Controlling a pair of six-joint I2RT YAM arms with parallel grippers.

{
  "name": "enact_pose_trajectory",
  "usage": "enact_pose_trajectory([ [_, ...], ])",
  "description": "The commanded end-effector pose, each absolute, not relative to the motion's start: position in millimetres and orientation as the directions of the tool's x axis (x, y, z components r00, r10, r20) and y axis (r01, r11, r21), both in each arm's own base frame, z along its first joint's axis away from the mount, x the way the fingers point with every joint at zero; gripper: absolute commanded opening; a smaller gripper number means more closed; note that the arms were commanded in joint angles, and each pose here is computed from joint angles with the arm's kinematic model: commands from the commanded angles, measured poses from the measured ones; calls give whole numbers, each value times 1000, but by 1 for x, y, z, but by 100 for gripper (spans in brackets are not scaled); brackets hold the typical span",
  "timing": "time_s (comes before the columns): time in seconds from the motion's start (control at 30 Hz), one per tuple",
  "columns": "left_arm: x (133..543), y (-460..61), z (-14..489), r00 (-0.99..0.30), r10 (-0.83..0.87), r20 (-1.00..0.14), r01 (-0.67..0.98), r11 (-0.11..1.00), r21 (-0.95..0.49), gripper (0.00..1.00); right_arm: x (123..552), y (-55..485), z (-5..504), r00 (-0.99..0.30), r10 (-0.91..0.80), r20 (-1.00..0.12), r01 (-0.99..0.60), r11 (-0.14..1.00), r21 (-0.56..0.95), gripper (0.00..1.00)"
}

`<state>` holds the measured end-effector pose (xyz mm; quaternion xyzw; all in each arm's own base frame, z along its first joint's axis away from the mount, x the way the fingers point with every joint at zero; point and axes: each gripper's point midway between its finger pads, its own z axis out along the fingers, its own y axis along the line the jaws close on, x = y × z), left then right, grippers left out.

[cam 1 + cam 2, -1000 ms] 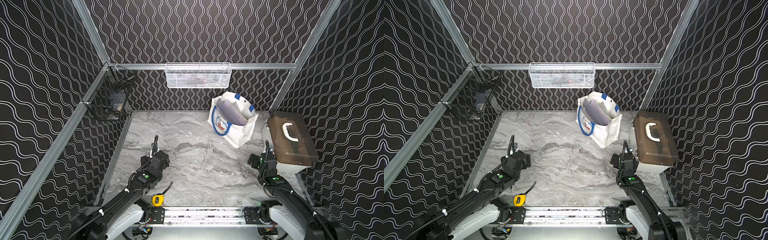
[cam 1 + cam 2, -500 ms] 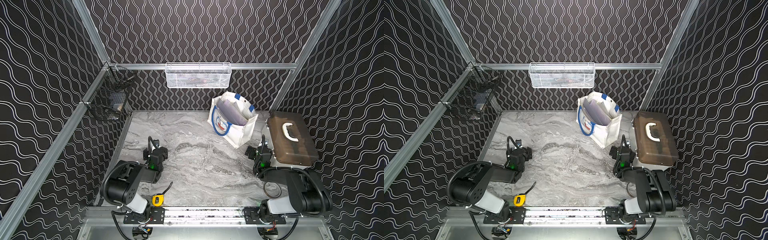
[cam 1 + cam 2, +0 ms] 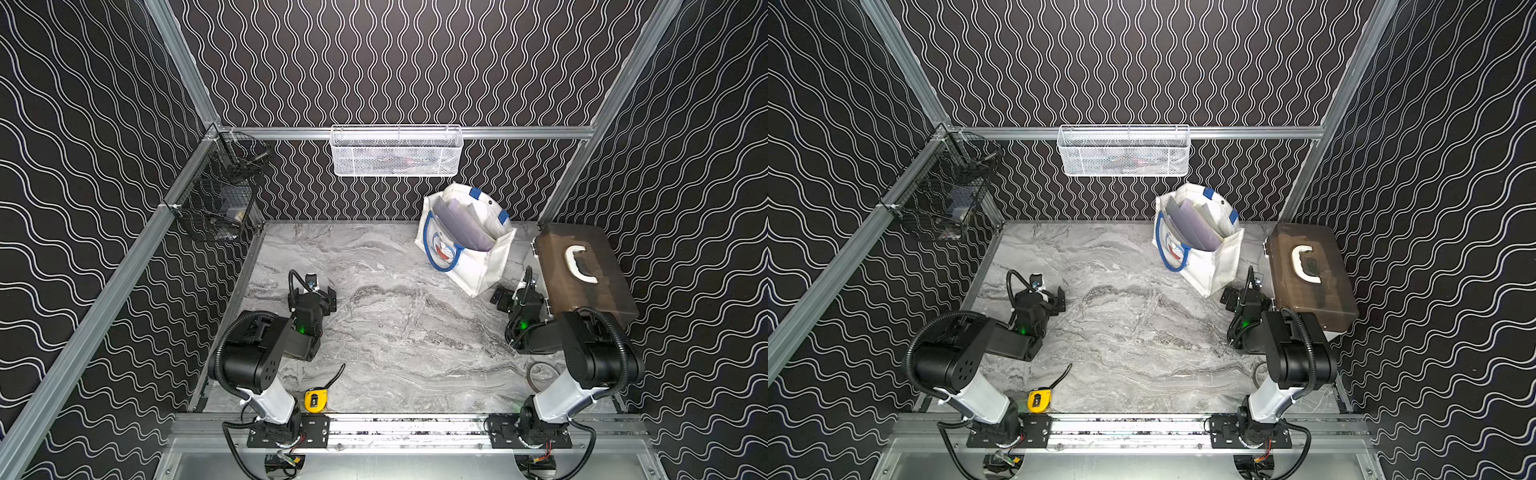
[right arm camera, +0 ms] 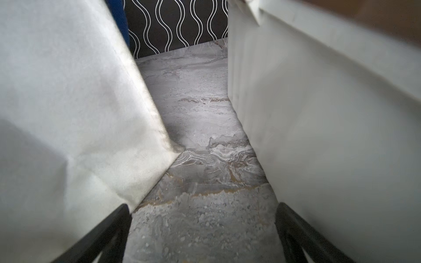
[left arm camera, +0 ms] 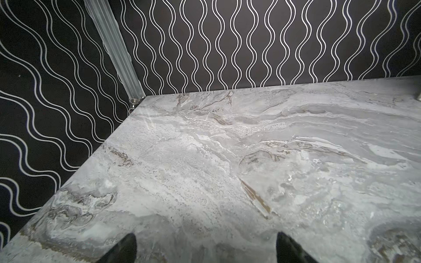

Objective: Put the pencil pouch into the canvas bag
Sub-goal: Reset both arms

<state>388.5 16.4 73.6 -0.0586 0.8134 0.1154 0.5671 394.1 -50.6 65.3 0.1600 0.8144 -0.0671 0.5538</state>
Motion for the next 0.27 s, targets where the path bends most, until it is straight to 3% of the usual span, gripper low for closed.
enact_pose_trajectory([
  [0.0, 392, 16, 83, -306, 27, -951, -232, 967, 102, 99, 399, -49, 75, -292, 193, -937, 329, 940, 92, 100],
  [0.23, 393, 16, 82, -307, 25, -951, -220, 971, 96, 99, 397, -50, 76, -289, 195, -937, 330, 939, 93, 100],
])
